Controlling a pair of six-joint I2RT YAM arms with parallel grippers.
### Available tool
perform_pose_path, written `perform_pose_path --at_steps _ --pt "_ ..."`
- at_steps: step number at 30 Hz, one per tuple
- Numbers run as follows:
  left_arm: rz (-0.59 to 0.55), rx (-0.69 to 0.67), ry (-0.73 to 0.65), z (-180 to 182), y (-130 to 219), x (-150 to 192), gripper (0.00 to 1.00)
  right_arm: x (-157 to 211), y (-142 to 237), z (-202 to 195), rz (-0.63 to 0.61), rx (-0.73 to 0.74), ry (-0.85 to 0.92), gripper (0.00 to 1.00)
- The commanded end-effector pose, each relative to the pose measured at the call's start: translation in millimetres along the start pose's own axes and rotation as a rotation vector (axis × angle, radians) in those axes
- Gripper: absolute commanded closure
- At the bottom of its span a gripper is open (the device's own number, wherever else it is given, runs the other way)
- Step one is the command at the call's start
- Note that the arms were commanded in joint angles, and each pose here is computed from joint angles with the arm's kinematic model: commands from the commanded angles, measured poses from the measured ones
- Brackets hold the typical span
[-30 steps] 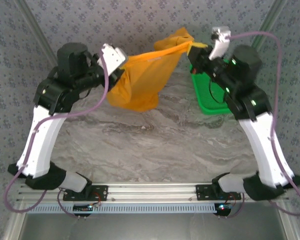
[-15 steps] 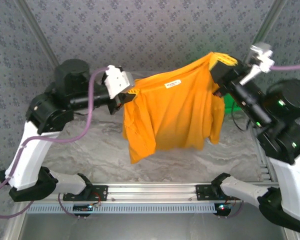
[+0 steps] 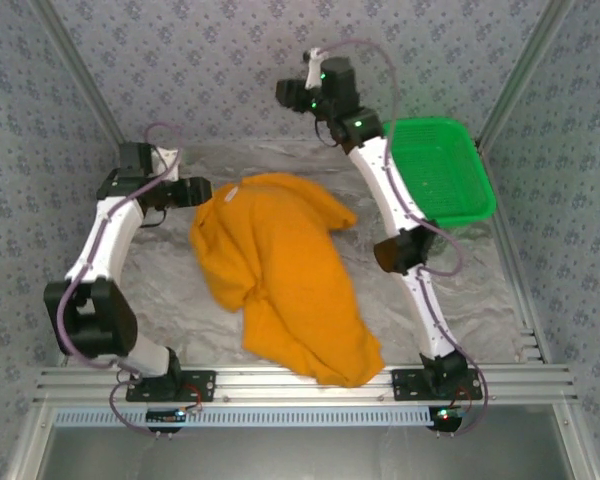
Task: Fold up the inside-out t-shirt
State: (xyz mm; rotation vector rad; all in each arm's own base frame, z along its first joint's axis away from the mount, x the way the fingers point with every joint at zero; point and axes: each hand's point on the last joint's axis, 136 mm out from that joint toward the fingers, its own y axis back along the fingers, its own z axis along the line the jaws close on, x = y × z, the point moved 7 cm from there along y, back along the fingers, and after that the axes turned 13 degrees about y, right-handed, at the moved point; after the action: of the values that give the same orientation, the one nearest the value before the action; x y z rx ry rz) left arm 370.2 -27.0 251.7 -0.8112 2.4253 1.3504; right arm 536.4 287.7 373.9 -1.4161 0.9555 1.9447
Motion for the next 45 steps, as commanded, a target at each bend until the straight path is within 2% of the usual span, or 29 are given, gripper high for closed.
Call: perform_pose_path --at_steps 1,4,10,14,17,20,24,27,30,32,33,35,39,41,45 --pt "0.100 0.012 0.249 14 -16 5 0.20 -1 16 -22 0.069 -0.058 -0.216 0.41" --pt "0.144 -0.005 0.216 7 -20 25 0.18 32 22 -35 0.214 -0.016 -0.178 0.40" --pt "0.149 -0.114 0.162 -4 0 71 0.18 61 84 -30 0.279 0.027 -0.095 0.38" --pt "0.133 -0.213 0.197 3 10 110 0.18 92 132 -21 0.296 0.079 -0.105 0.38" --pt "0.136 -0.317 0.290 24 14 138 0.22 141 163 -15 0.403 0.164 -0.158 0.38" --pt "0.178 -0.445 0.387 47 16 166 0.27 203 201 -10 0.572 0.258 -0.206 0.38" --pt "0.263 -0.500 0.513 66 2 199 0.30 276 246 23 0.771 0.212 -0.244 0.38" --pt "0.283 -0.518 0.566 76 -9 211 0.44 315 267 49 0.875 0.164 -0.231 0.37" --pt "0.288 -0.529 0.584 82 -16 217 0.51 346 278 68 0.954 0.126 -0.218 0.36" --pt "0.296 -0.528 0.585 83 -18 220 0.61 358 281 73 0.978 0.126 -0.189 0.35" --pt "0.271 -0.507 0.574 82 -20 214 0.70 364 280 73 0.990 0.138 -0.176 0.36" --pt "0.262 -0.497 0.558 79 -19 210 0.80 373 277 68 1.016 0.179 -0.163 0.42" --pt "0.259 -0.474 0.516 73 -17 202 0.94 377 268 49 0.994 0.286 -0.143 0.86" --pt "0.272 -0.465 0.503 72 -18 201 1.00 373 259 35 0.952 0.322 -0.172 0.99" --pt "0.309 -0.374 0.507 60 -21 198 1.00 330 234 -3 0.820 0.394 -0.191 1.00"
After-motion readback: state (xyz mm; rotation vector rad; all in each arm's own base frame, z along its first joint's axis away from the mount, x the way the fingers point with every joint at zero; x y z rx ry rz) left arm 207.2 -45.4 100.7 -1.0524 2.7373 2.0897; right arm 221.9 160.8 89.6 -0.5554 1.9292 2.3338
